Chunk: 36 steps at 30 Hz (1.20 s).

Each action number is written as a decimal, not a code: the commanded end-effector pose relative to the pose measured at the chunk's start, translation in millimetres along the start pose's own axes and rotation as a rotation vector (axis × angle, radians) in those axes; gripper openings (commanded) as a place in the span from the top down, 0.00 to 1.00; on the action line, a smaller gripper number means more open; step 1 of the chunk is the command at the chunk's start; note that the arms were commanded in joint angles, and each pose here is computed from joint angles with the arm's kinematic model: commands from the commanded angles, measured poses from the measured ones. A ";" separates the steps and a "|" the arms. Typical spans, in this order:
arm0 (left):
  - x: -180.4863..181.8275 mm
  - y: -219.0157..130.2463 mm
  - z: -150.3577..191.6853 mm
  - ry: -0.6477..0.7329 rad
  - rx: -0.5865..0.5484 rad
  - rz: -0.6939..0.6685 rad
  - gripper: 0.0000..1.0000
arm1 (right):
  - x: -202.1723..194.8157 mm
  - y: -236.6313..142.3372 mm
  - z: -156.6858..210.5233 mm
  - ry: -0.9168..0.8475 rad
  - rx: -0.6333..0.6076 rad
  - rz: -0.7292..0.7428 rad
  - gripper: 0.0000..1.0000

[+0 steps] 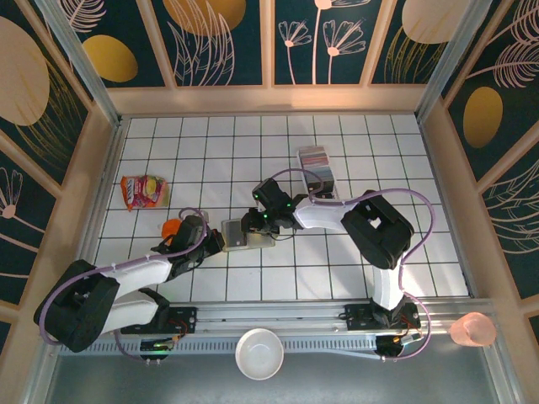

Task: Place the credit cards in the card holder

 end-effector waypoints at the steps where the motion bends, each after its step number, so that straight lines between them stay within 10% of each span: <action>1: 2.8 -1.5 2.5 -0.019 0.003 -0.009 1.00 | 4.6 0.1 2.7 -0.018 -0.002 0.010 0.69; 7: 2.5 -0.6 3.7 -0.018 0.011 -0.005 1.00 | 9.7 6.4 2.8 -0.030 -0.001 0.001 0.83; 36: 1.3 2.7 4.1 -0.025 0.016 0.004 1.00 | 15.7 -5.8 0.3 -0.077 -0.075 0.048 0.74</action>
Point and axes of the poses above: each hand's point on the last joint's axis, 136 mm out from that joint toward the fingers, its own y axis out along the fingers, its own x axis along the line the jaws close on, z = x × y, the point moved 4 cm from there along -y, back along the fingers, and after that the axes turned 12 degrees about y, right-handed, at the moved point
